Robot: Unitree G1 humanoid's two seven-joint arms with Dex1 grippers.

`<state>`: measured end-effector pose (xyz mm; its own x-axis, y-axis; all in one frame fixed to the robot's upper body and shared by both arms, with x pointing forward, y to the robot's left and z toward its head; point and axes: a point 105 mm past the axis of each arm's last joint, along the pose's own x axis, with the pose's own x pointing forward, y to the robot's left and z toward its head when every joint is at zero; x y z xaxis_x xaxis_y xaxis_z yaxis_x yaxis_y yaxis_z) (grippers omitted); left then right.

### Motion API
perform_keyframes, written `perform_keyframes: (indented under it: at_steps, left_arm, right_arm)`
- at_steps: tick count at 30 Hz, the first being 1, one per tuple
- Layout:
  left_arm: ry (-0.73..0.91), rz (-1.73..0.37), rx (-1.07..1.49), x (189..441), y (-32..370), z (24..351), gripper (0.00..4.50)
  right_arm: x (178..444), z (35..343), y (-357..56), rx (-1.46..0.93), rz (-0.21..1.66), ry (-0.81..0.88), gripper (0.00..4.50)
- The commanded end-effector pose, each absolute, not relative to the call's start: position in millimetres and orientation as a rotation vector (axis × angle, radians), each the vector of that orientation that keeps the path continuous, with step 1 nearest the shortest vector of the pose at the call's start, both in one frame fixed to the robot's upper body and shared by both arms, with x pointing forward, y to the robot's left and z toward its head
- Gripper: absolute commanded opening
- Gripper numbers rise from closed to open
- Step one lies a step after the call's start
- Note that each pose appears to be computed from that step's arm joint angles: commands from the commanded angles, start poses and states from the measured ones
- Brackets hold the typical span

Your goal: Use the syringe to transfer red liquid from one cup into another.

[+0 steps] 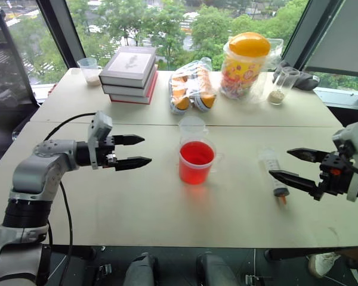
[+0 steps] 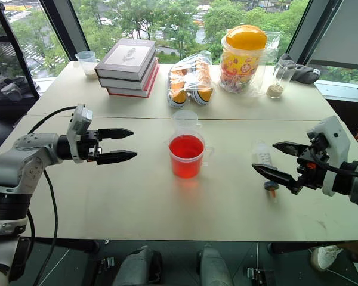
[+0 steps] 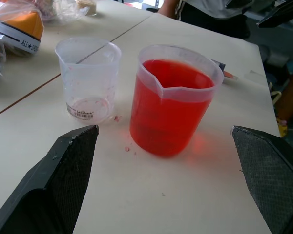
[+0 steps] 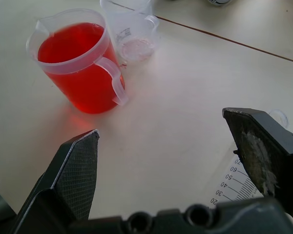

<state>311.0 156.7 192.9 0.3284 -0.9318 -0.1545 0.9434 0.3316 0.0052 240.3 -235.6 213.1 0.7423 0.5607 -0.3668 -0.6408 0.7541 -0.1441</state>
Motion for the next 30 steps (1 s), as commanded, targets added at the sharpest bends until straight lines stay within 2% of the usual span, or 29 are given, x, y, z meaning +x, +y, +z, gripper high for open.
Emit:
perform_keyframes:
  at_steps: [1,20,28,30]
  left_arm:
    - [0.102,-1.242,0.147,308.8,154.4,199.8,4.5]
    - [0.096,-1.264,0.129,306.6,149.6,202.9,4.5]
    - [0.102,-1.268,0.13,305.2,147.6,201.3,4.5]
    - [0.1,-1.269,0.13,305.8,146.2,201.0,4.5]
  right_arm:
    - [239.4,223.1,-236.2,-0.308,0.656,0.278,4.45]
    - [239.5,214.8,-235.7,-0.278,0.637,0.279,4.45]
    - [251.5,218.5,-241.8,-0.202,0.579,0.266,4.45]
    - [259.6,216.3,-245.8,-0.145,0.535,0.31,4.45]
